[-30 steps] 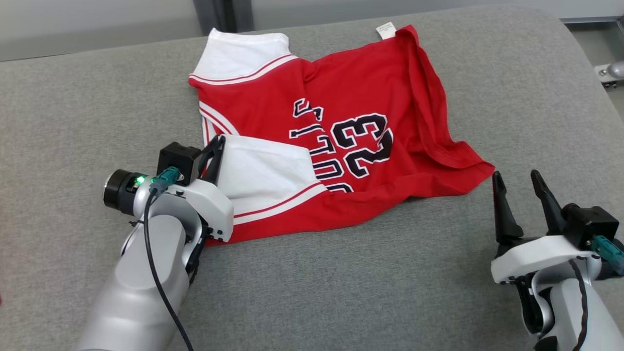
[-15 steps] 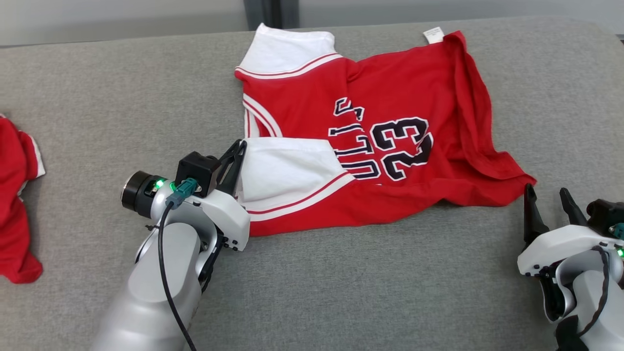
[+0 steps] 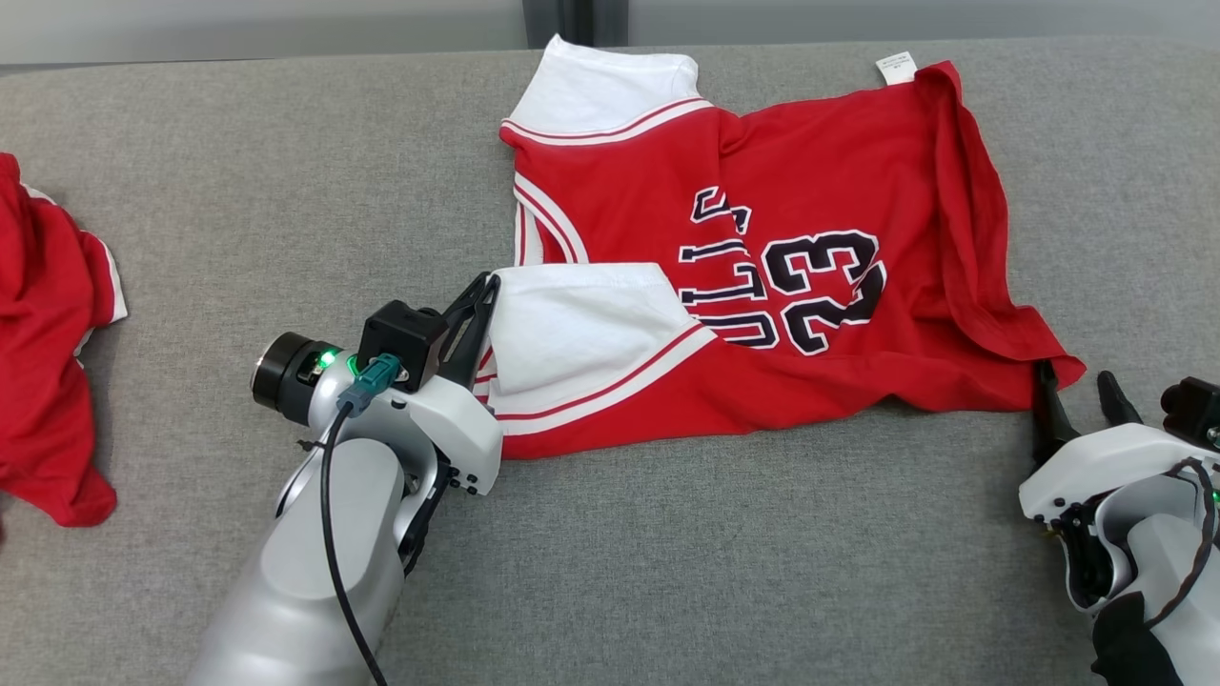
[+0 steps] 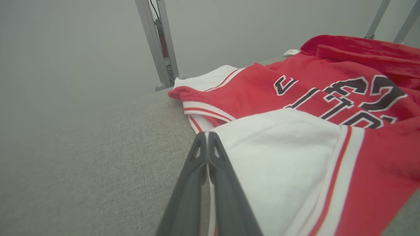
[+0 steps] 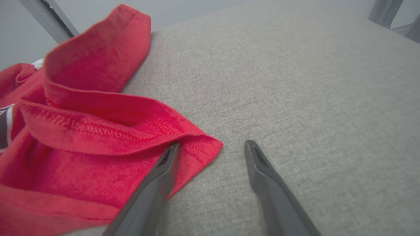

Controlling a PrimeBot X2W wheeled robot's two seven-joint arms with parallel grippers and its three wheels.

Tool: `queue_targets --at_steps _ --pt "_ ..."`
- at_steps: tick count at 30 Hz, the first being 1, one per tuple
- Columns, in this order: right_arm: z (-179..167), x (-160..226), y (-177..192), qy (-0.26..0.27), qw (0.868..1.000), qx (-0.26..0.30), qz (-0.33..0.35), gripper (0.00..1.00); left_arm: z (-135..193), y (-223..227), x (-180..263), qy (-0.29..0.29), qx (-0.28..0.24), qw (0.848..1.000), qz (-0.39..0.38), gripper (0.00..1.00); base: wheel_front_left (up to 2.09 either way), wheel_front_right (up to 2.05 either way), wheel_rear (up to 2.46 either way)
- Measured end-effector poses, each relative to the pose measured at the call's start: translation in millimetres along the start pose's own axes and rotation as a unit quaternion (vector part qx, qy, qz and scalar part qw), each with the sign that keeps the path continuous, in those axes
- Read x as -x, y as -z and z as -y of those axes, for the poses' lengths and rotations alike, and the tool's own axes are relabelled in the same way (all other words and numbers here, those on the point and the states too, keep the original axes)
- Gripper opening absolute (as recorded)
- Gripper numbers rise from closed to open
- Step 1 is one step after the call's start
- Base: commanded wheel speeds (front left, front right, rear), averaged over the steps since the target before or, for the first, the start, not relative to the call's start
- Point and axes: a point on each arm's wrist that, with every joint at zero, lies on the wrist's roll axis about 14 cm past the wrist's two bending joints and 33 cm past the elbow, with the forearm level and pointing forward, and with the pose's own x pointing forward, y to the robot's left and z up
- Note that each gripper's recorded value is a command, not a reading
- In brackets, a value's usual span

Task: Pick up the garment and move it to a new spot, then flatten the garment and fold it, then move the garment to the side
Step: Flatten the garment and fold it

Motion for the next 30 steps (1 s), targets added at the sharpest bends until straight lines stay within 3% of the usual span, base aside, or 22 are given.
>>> queue_targets --at_steps 1,2,3,4,13,20,26,30 --pt "-1.6 -0.2 1.6 -0.002 1.000 -0.003 -0.003 0.94 -0.5 -0.4 0.5 -0.001 0.000 1.000 0.001 0.00 0.00 0.00 0.00" --pt "-2.9 -0.4 2.0 -0.003 1.000 -0.005 -0.004 0.46 -0.7 -0.6 1.0 -0.001 0.000 1.000 0.001 0.00 0.00 0.00 0.00" --pt "-5.1 -0.6 2.1 -0.006 1.000 -0.006 -0.004 0.27 -0.8 -0.9 1.6 -0.002 0.000 1.000 0.001 0.00 0.00 0.00 0.00" --pt "-7.2 -0.6 2.2 -0.010 1.000 -0.008 -0.005 0.00 -0.8 -1.5 1.9 -0.002 0.000 1.000 0.002 0.00 0.00 0.00 0.00" --pt "-18.7 11.6 -6.5 -0.031 0.999 -0.026 0.009 0.00 3.2 -12.0 14.6 -0.008 0.000 1.000 0.017 0.00 0.00 0.00 0.00" --pt "-26.3 22.0 -49.7 -0.049 0.995 -0.056 0.070 0.00 3.5 -41.2 32.0 -0.020 0.011 0.998 0.063 0.00 0.00 0.00 0.00" --pt "-39.5 33.0 -83.2 -0.074 0.987 -0.084 0.113 0.00 -1.2 -90.2 48.0 -0.035 0.009 0.990 0.137 0.00 0.00 0.00 0.00" --pt "-59.1 44.7 -136.9 -0.113 0.973 -0.123 0.159 0.00 -10.8 -155.6 76.7 -0.059 -0.001 0.970 0.237 0.00 0.00 0.00 0.00"
